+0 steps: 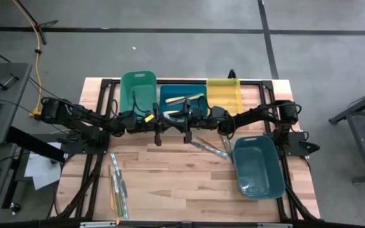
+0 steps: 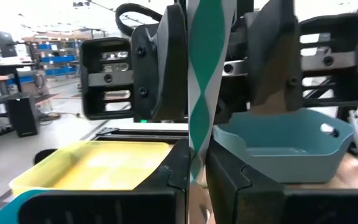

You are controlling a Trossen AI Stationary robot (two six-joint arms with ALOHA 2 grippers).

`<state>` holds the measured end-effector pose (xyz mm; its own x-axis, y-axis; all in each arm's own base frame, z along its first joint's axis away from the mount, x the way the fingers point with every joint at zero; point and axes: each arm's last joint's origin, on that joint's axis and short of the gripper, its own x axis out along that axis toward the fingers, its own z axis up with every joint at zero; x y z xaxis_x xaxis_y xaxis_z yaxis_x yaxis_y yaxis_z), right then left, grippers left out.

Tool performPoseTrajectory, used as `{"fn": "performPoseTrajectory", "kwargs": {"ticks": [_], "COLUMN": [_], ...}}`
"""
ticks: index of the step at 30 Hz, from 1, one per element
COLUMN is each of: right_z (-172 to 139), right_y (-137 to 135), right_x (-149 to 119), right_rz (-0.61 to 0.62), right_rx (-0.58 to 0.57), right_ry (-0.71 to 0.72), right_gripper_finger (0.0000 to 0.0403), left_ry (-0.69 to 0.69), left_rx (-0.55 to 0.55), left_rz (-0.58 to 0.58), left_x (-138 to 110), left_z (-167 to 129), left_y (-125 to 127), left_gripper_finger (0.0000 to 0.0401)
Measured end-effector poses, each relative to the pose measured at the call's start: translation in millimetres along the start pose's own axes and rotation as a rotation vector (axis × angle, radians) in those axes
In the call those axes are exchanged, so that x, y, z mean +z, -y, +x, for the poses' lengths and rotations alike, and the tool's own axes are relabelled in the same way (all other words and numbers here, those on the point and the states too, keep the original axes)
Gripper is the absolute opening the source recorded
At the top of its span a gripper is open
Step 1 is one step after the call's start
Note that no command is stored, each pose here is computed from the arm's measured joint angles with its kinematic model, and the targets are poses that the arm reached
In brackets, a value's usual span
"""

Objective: Sort silverware by color (type)
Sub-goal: Put the blue knife into the green bin

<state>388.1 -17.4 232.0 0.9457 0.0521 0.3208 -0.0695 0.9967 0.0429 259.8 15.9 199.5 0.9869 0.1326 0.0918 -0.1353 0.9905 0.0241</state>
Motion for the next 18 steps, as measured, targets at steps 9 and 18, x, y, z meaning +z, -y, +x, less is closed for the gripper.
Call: {"fn": "performPoseTrajectory", "kwargs": {"ticks": [9,18], "right_z": [-2.5,-6.2], "right_y": [4.3,-2.5], "right_x": [13.1,29.3], "right_rz": [-0.036,-0.098], "right_rx": [-0.012,0.002], "right_ry": [-0.07,-0.166], "right_gripper_finger": [0.015,0.0151], "left_ry": [-0.023,-0.013], "left_rx": [0.037,0.07], "left_rz": [-0.001,-0.016], "left_x": [2.0,14.7], "left_z": [-17.5,-46.8], "left_y": [-7.1,-14.9], "left_gripper_finger": [0.0021,0.0021]}}
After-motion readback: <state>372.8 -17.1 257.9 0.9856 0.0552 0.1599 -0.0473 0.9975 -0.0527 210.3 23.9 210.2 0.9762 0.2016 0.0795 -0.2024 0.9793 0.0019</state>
